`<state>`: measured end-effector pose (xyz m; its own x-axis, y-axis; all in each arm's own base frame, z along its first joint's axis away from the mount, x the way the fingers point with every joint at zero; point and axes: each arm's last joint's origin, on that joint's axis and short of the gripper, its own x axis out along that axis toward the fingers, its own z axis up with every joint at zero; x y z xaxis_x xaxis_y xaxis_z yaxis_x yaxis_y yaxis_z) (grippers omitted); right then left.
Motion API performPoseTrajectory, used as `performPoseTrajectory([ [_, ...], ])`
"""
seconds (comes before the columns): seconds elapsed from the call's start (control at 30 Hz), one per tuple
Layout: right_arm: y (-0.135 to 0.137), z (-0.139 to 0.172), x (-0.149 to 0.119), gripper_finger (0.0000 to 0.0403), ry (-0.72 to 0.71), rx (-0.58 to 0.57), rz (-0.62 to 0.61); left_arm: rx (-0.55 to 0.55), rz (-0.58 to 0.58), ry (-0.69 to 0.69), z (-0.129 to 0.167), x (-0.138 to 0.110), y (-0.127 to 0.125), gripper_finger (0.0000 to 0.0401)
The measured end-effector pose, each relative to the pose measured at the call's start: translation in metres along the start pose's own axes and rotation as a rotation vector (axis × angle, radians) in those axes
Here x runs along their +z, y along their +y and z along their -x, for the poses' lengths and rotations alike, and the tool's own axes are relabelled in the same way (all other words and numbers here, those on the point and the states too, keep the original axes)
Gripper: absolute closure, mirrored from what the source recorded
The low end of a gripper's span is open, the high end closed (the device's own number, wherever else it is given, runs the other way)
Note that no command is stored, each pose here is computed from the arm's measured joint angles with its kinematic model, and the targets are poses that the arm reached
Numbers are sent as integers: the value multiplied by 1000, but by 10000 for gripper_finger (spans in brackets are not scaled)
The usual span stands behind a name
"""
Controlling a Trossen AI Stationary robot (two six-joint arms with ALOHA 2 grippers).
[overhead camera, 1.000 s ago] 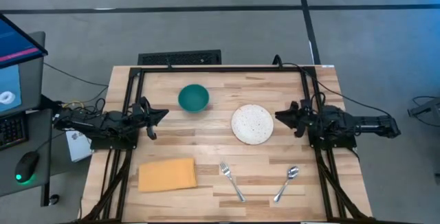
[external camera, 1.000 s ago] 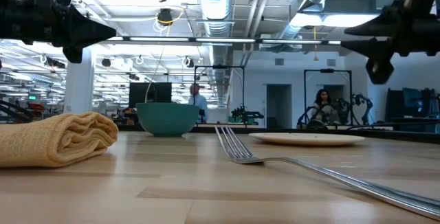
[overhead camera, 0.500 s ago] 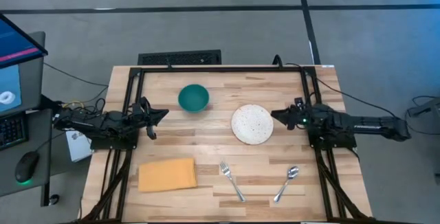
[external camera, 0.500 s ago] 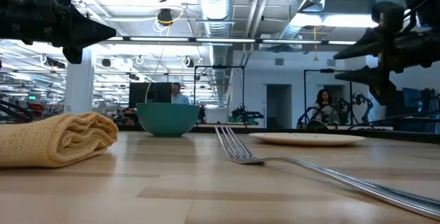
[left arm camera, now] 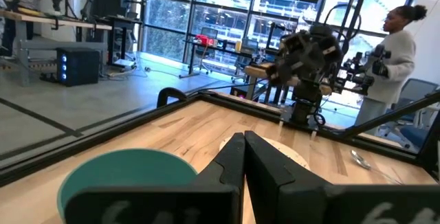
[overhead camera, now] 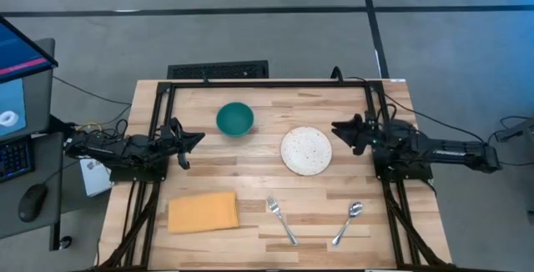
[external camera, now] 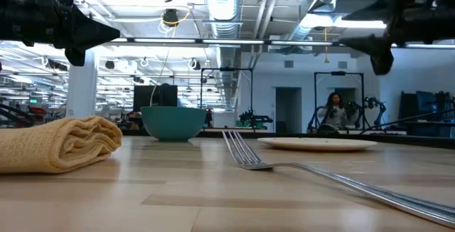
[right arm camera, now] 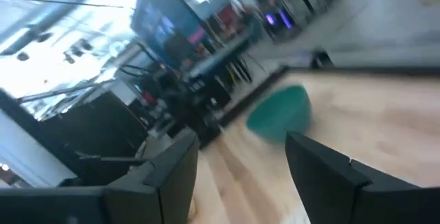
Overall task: Set table place
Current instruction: Move the plate from middle right to center of the table
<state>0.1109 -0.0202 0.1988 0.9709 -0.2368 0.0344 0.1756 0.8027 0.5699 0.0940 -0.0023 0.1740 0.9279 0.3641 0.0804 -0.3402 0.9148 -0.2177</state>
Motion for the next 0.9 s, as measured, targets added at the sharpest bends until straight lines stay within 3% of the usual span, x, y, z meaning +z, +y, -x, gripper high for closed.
performPoseTrajectory([
  [0.3,7,1,8,158,50,10,0,-24,12,-21,1,7,-1,401],
  [0.47,9,-4,11,158,105,-27,25,-93,-24,-65,2,28,-6,401],
  [0.9,9,-28,10,158,507,-407,-148,-33,-110,-1,-2,25,-6,401],
])
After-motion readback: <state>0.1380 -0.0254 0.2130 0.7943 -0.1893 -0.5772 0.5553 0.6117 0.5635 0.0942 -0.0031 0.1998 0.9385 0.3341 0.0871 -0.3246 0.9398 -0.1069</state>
